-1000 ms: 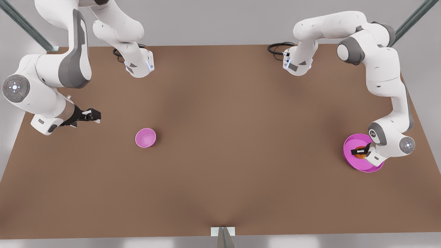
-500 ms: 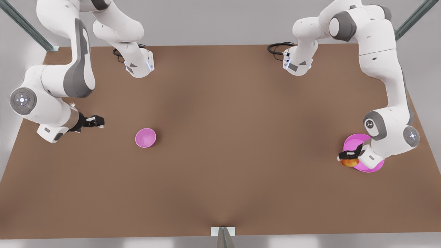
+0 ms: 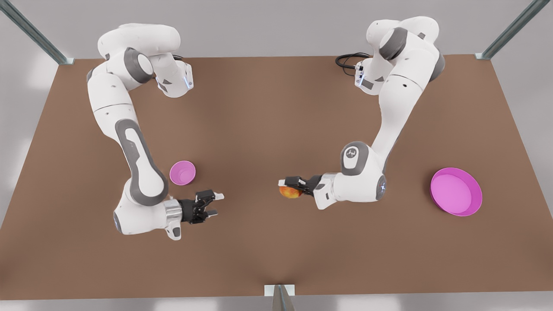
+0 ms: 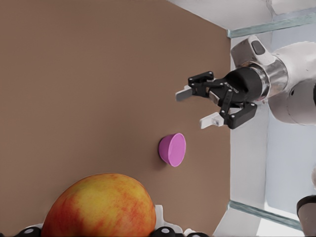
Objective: Use the left arm to pick up the apple from the plate, transfer it to the gripper of the right arm, and then use the right arm to place it into the bowl
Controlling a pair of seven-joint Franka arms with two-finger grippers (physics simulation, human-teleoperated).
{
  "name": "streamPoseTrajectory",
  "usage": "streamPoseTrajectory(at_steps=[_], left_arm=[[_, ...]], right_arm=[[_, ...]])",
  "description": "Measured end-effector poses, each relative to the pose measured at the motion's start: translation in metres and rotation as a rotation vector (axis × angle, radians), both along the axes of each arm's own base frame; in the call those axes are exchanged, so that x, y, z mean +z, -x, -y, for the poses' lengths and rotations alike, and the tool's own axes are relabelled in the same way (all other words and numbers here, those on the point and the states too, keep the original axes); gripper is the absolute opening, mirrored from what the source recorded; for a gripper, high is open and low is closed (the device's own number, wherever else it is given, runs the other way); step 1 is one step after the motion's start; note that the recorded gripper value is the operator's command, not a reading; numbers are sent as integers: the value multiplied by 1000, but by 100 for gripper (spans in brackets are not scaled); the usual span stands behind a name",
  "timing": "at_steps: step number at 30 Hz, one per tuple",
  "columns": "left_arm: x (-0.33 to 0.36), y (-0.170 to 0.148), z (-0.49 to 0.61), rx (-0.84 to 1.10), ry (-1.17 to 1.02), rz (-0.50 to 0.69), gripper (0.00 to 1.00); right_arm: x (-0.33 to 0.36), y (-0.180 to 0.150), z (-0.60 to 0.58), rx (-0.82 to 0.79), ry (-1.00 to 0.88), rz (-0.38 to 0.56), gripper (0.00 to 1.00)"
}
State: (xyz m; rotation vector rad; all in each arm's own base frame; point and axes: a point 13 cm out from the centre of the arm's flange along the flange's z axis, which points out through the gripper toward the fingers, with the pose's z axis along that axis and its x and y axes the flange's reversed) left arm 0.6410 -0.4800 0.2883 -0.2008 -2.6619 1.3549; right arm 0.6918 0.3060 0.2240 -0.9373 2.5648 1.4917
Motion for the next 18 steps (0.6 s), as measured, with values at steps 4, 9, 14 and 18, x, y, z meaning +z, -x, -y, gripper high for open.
streamPoseTrajectory(at_steps=[4, 9, 14, 18], left_arm=[[6, -10, 29, 84, 79, -78, 76], [13, 4, 60, 132, 116, -174, 76], [10, 4, 64, 173, 115, -241, 76], [7, 4, 64, 198, 109, -280, 76]], right_arm=[[12, -17, -26, 2, -206, 140, 100], [30, -16, -67, 39, -399, 298, 100], [43, -19, -73, 67, -496, 441, 100], [53, -11, -81, 106, -567, 534, 100]])
